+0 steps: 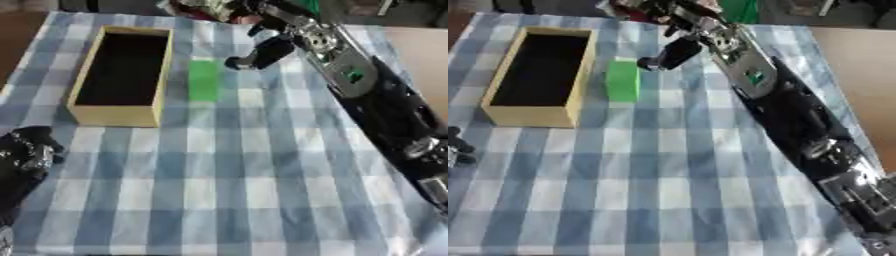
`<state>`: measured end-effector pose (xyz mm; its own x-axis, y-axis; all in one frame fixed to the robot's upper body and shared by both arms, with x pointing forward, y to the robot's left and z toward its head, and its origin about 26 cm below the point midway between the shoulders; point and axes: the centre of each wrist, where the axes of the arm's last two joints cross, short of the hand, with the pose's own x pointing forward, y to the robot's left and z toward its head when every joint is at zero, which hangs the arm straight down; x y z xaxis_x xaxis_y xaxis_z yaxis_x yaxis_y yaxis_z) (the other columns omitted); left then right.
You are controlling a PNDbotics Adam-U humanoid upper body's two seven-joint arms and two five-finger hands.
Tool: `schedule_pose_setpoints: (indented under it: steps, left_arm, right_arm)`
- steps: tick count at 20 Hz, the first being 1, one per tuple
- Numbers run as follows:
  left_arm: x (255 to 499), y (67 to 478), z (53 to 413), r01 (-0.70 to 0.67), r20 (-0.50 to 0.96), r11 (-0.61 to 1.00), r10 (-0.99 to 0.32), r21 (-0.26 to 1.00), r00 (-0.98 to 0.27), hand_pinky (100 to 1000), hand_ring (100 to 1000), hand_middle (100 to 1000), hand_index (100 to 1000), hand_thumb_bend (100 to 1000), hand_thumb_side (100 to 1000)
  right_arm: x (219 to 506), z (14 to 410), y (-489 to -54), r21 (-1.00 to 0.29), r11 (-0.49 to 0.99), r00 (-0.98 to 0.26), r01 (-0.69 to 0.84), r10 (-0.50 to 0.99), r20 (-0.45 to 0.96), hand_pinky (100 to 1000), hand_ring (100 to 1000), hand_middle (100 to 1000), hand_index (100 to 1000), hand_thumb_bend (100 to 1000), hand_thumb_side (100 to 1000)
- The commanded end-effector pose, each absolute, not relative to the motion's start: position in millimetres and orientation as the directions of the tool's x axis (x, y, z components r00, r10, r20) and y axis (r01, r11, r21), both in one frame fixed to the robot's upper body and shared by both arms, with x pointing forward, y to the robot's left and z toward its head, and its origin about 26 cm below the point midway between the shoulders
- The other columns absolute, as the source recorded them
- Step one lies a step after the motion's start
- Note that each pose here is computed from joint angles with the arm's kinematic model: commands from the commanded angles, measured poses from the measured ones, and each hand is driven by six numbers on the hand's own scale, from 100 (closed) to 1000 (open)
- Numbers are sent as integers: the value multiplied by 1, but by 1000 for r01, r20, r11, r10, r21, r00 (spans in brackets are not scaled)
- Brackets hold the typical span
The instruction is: Pick up objects on the table and place them in the box.
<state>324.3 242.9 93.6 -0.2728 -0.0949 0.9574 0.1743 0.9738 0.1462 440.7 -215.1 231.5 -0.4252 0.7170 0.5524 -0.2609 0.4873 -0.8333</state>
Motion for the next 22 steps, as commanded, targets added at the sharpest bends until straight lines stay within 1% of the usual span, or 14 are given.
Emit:
schedule_pose_setpoints:
  steps: [1, 8, 14, 15, 16, 20, 21, 22]
  left_arm:
    - [326, 241, 102, 187, 949, 970, -92, 154, -302, 546, 578, 496, 665, 100, 246]
    - [326, 240, 103, 191, 949, 969, -90, 153, -303, 546, 578, 495, 665, 100, 246]
    - [326, 239, 103, 193, 949, 969, -89, 152, -302, 546, 577, 495, 664, 100, 246]
    - [326, 239, 102, 193, 949, 969, -89, 152, -301, 546, 577, 495, 664, 100, 255]
    - [326, 240, 102, 192, 949, 969, -89, 152, -301, 546, 577, 495, 664, 100, 246]
    - [326, 239, 102, 193, 950, 970, -89, 151, -300, 546, 577, 494, 664, 100, 246]
    - [326, 239, 102, 193, 950, 970, -88, 151, -300, 546, 577, 494, 664, 100, 246]
    - [326, 239, 102, 193, 950, 970, -88, 151, -300, 546, 577, 494, 664, 100, 246]
  right_arm:
    - [449, 233, -209, -849, 458, -420, -265, 737, 529, 795, 996, 850, 961, 500, 110]
    - [463, 212, -199, -843, 445, -382, -303, 753, 535, 799, 995, 849, 962, 515, 129]
    - [469, 198, -197, -841, 438, -359, -318, 765, 534, 798, 989, 835, 960, 517, 138]
    - [469, 196, -197, -842, 434, -358, -321, 767, 532, 798, 983, 803, 948, 586, 100]
    - [469, 195, -196, -843, 428, -358, -325, 770, 529, 797, 979, 776, 942, 514, 136]
    - [469, 192, -192, -856, 402, -362, -326, 783, 506, 793, 957, 695, 877, 509, 138]
    - [468, 192, -191, -863, 392, -365, -320, 789, 494, 788, 944, 645, 804, 500, 132]
    - [468, 192, -189, -869, 383, -367, -312, 795, 482, 786, 938, 620, 758, 492, 122]
